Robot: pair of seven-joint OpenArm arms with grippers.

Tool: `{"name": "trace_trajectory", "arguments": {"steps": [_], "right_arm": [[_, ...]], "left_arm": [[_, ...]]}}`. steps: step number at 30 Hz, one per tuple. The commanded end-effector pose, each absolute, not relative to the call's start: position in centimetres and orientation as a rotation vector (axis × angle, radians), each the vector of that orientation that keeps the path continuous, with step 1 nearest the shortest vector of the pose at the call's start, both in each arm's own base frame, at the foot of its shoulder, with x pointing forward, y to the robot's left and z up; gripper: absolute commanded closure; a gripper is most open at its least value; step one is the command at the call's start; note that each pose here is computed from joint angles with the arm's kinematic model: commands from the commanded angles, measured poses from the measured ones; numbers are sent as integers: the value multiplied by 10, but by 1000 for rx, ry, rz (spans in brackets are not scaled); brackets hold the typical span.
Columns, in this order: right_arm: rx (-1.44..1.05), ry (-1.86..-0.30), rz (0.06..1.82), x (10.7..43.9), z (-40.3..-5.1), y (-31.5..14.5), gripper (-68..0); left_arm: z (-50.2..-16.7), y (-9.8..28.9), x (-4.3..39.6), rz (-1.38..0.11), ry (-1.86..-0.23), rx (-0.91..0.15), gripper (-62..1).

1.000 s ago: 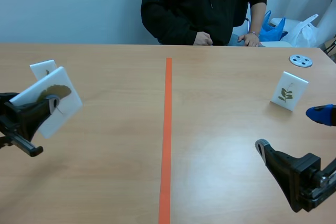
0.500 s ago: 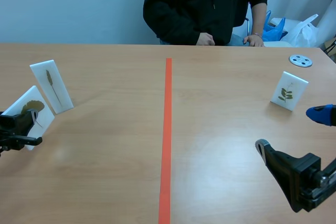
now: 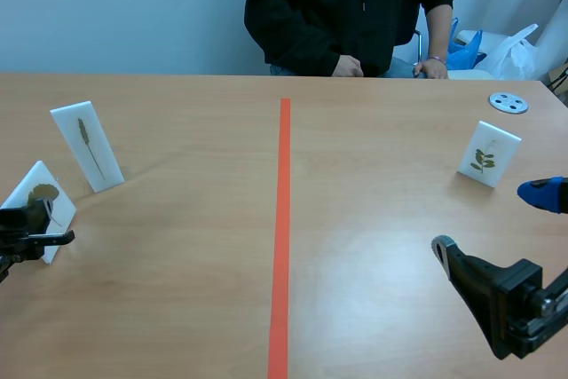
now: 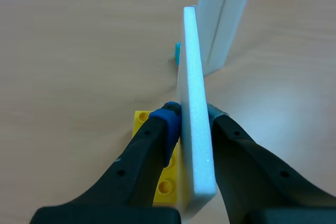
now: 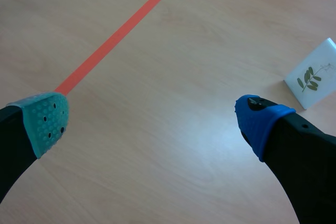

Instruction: Sort the leaf by its shape. The table is split by an orange tape line. A compound leaf with several leaflets goes to the left side, a simple leaf with one blade goes to the right side. Return to the home posture when a red brick is placed on the table.

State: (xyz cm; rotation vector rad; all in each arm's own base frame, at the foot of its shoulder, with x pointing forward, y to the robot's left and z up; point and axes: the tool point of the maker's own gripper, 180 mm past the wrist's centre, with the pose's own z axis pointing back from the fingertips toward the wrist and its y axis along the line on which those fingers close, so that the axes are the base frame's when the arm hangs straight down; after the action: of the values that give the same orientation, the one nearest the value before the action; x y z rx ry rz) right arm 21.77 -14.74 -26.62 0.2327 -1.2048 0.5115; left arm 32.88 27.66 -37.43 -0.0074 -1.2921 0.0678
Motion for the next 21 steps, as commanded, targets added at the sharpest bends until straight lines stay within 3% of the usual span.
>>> {"name": "trace_trajectory", "arguments": {"steps": [1,5,9,15,21], "right_arm": [[229,-1247,512,224,-254,-147,-679],[230,-1247,512,223,-254,-147,-679],[230,-1247,512,223,-254,-147,-679],[230,-1247,512,223,-254,-147,-679],[229,-1247,512,224,-254,-147,-679]], "left_arm": [[-357,278,337,57,-1348,-5,-142],[-358,278,336,57,-1345,-5,-324],[-349,279,339,56,-1395,-4,-623],[-322,273,337,1,-1453,-25,-623],[-275,239,326,-131,-1518,-74,-623]]}}
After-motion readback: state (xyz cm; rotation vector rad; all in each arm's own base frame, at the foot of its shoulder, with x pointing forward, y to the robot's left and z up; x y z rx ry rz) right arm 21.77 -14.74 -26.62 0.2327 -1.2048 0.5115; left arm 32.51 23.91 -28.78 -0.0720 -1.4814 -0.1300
